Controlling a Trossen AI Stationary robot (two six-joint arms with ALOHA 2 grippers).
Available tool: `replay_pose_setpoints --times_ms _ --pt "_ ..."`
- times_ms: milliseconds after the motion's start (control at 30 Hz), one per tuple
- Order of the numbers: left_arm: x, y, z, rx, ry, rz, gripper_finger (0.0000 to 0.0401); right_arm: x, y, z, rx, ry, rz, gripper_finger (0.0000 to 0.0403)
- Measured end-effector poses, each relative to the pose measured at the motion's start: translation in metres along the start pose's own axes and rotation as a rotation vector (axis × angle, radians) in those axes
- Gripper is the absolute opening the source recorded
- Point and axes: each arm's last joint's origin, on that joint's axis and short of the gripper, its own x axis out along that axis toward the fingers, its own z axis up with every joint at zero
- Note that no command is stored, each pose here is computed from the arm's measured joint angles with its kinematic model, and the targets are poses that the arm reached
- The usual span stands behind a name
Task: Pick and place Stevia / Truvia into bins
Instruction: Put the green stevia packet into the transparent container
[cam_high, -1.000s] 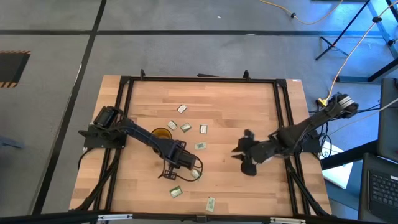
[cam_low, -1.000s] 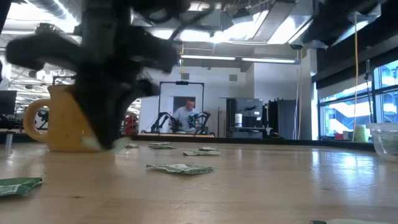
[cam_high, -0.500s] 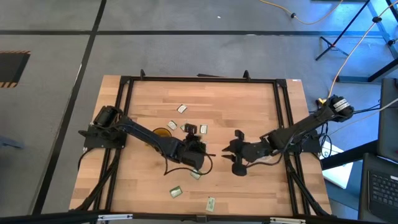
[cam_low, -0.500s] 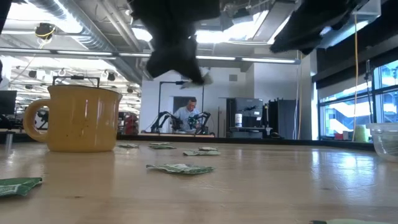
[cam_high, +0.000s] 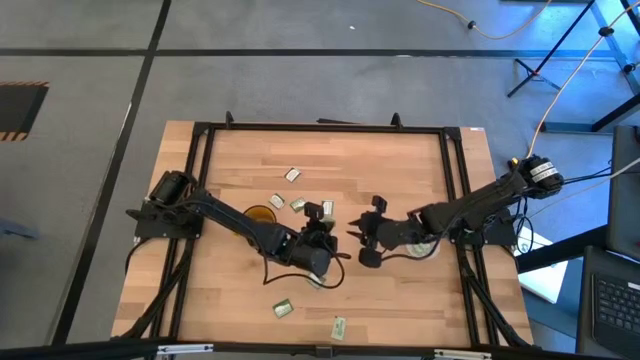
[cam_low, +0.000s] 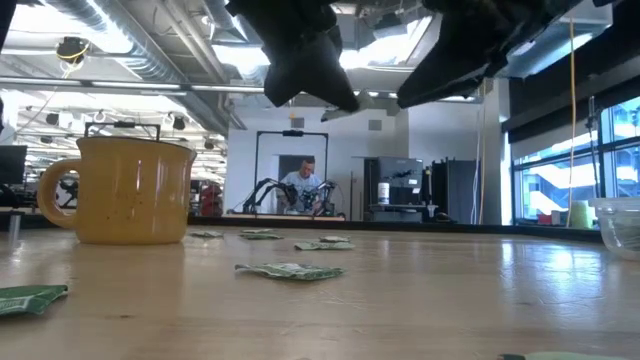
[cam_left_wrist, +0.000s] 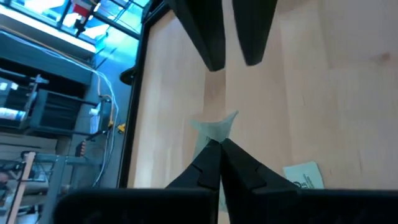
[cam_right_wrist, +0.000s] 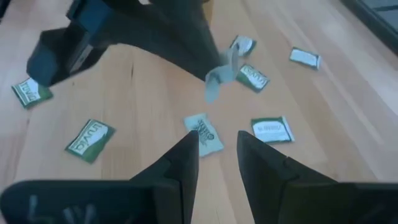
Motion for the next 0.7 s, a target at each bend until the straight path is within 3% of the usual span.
replay_pose_setpoints --times_ms 233,700 --pt "0.0 0.002 0.006 -0.014 -0.041 0.036 0.0003 0.0 0.001 0.006 -0.066 -0.054 0.013 0.0113" --pt "0.0 0.003 0.011 -0.027 -0.073 0.041 0.0004 0.0 0.002 0.01 -0.075 -0.092 0.023 0.0113"
